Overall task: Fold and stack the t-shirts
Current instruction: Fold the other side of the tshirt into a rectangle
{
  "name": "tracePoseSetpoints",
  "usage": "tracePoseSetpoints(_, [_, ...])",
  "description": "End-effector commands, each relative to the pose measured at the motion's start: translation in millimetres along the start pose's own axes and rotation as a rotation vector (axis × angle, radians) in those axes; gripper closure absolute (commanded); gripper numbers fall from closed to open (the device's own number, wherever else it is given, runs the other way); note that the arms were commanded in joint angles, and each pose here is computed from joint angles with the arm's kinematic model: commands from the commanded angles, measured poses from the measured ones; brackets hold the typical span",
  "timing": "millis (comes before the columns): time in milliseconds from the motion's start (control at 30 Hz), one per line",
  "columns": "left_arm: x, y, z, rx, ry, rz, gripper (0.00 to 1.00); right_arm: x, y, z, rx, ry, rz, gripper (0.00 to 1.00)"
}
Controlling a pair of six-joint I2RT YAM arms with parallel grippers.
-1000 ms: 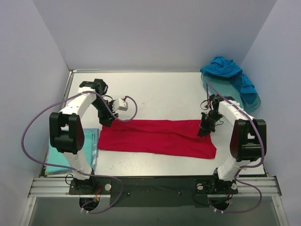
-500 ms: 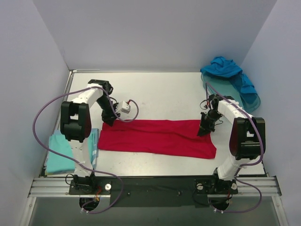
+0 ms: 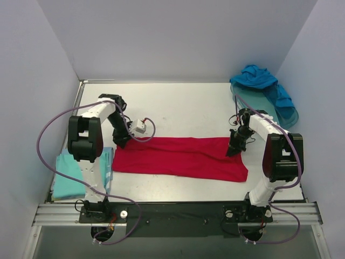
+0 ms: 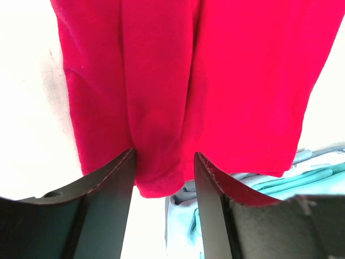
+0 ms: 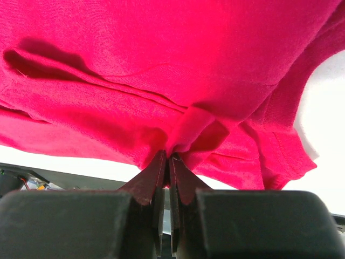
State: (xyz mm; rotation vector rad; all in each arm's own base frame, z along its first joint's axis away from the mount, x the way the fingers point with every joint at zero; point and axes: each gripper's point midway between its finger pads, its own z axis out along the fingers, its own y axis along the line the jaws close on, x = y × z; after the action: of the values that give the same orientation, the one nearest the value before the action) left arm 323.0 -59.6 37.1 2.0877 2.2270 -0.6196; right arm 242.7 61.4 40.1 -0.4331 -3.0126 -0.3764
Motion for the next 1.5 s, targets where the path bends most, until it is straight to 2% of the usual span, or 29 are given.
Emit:
tracePoseSetpoints(0, [-13, 1, -16, -0.025, -0.074, 0.009, 0.4, 3, -1, -4, 0.018, 0.024, -0.012, 1.0])
tracePoseSetpoints(67, [-17, 3, -20, -0.032, -0.101, 0.003, 0.39, 3, -1, -3, 0.017, 0.028, -0.012, 1.0])
tracePoseSetpoints(167, [-12, 7, -17, -0.018, -0.079, -0.03, 0.39, 2, -1, -2, 0.015, 0.031, -0.013, 1.0])
tracePoseSetpoints(300, [-9, 2, -12, 0.018, -0.07, -0.051, 0.56, 2, -1, -4, 0.017, 0.028, -0.014, 1.0])
tracePoseSetpoints(367, [-8, -5, -12, 0.038, -0.065, -0.04, 0.59, 3, -2, -4, 0.021, 0.025, -0.01, 1.0])
tracePoseSetpoints(500, [4, -20, -8, 0.08, -0.016, -0.039, 0.56, 2, -2, -5, 0.019, 0.023, -0.003, 1.0])
tracePoseSetpoints(600, [7, -10, -5, 0.032, -0.009, -0.052, 0.54, 1, 0, -6, 0.012, 0.022, -0.01, 1.0])
tracePoseSetpoints(800, [15, -7, 1, 0.034, 0.029, -0.097, 0.53, 1, -2, -11, 0.022, 0.009, -0.018, 1.0])
tracePoseSetpoints(833, [15, -6, 0, 0.026, 0.029, -0.093, 0.59, 2, -4, -10, 0.024, 0.011, -0.014, 1.0])
tracePoseSetpoints(900, [15, -7, -2, 0.022, 0.03, -0.087, 0.79, 3, -4, -10, 0.024, 0.011, -0.014, 1.0])
tracePoseSetpoints(933, [14, -6, -4, 0.015, 0.026, -0.09, 1.0, 3, -5, -10, 0.026, 0.012, -0.014, 1.0])
tracePoseSetpoints(1033, [9, -1, -13, -0.026, 0.001, -0.121, 1.0, 1, -4, -13, 0.019, 0.004, -0.002, 1.0])
tracePoseSetpoints(1100, [2, 9, -24, -0.078, -0.033, -0.149, 1.0, -4, 0, -19, 0.003, -0.015, -0.003, 1.0])
tracePoseSetpoints(1300, [-33, 56, -71, -0.368, -0.177, -0.164, 1.0, -39, 7, -53, -0.068, -0.114, 0.037, 1.0])
tracePoseSetpoints(1467, [-41, 93, -119, -0.654, -0.216, -0.207, 1.0, -34, -1, -73, -0.043, -0.132, 0.049, 1.0])
